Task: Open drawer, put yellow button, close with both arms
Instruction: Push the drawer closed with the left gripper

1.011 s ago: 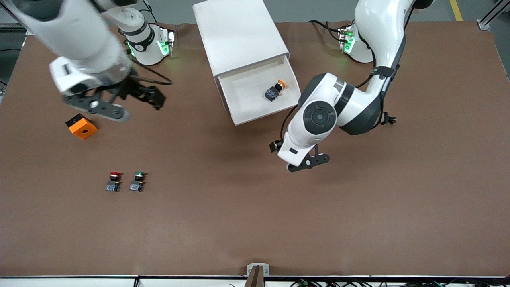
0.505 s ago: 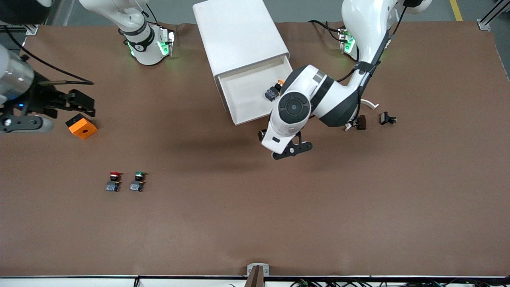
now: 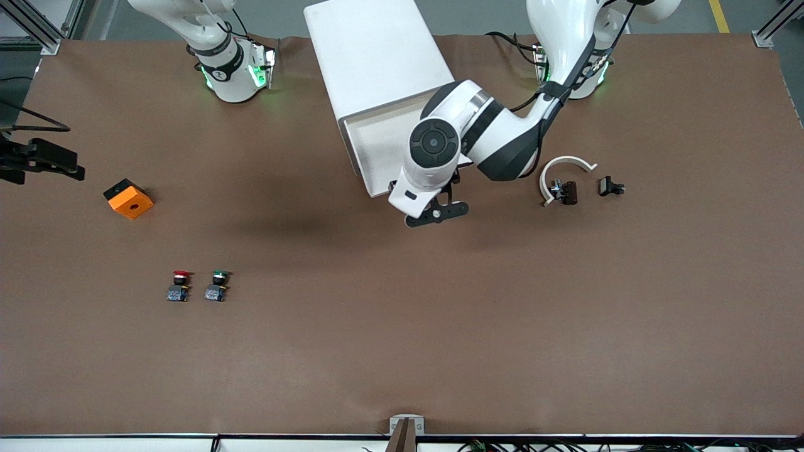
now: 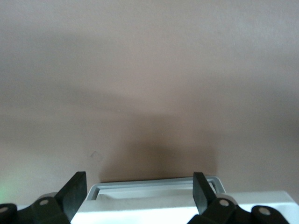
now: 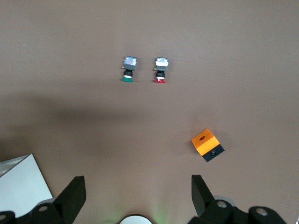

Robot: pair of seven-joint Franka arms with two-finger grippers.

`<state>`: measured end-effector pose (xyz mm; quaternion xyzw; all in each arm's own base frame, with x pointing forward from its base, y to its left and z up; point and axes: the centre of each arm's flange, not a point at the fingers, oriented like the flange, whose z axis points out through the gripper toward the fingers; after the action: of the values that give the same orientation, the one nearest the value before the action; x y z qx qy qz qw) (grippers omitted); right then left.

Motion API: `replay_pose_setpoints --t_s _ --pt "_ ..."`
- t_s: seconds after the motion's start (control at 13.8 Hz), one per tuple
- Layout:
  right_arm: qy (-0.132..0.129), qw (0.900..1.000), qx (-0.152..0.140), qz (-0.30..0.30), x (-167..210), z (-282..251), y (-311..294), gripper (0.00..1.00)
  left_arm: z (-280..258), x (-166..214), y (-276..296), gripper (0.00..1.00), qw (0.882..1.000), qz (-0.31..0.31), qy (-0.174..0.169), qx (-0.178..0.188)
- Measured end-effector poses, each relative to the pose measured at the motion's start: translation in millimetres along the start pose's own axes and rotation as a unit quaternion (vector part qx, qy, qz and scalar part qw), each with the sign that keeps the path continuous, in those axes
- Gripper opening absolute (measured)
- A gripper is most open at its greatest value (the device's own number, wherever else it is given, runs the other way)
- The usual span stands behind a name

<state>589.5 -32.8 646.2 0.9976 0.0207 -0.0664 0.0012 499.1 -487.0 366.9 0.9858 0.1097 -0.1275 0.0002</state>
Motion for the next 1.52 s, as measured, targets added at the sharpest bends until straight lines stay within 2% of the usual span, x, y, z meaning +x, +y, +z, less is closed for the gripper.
replay_pose_setpoints --t_s 0.29,0.43,0.87,1.37,1.52 --pt "-0.003 1.000 0.005 0.026 -4.0 2.9 34.8 1.00 11.7 -15.6 7.1 1.00 1.000 0.008 -0.016 0.003" --pt "-0.003 1.000 0.006 0.014 -5.0 3.8 41.7 1.00 15.2 -21.4 9.8 1.00 0.999 -0.003 -0.034 -0.004" --pt "0.007 1.000 0.004 -0.001 -2.2 1.9 38.4 1.00 23.8 -42.0 19.5 1.00 0.996 -0.040 -0.081 -0.018" --pt "0.003 1.000 0.003 -0.020 -1.5 0.7 16.0 1.00 44.8 -96.7 41.3 1.00 0.988 -0.069 -0.135 -0.008" --pt "0.010 1.000 0.003 -0.016 -6.7 -6.7 15.0 1.00 50.9 -100.6 41.0 1.00 0.985 -0.077 -0.151 -0.008"
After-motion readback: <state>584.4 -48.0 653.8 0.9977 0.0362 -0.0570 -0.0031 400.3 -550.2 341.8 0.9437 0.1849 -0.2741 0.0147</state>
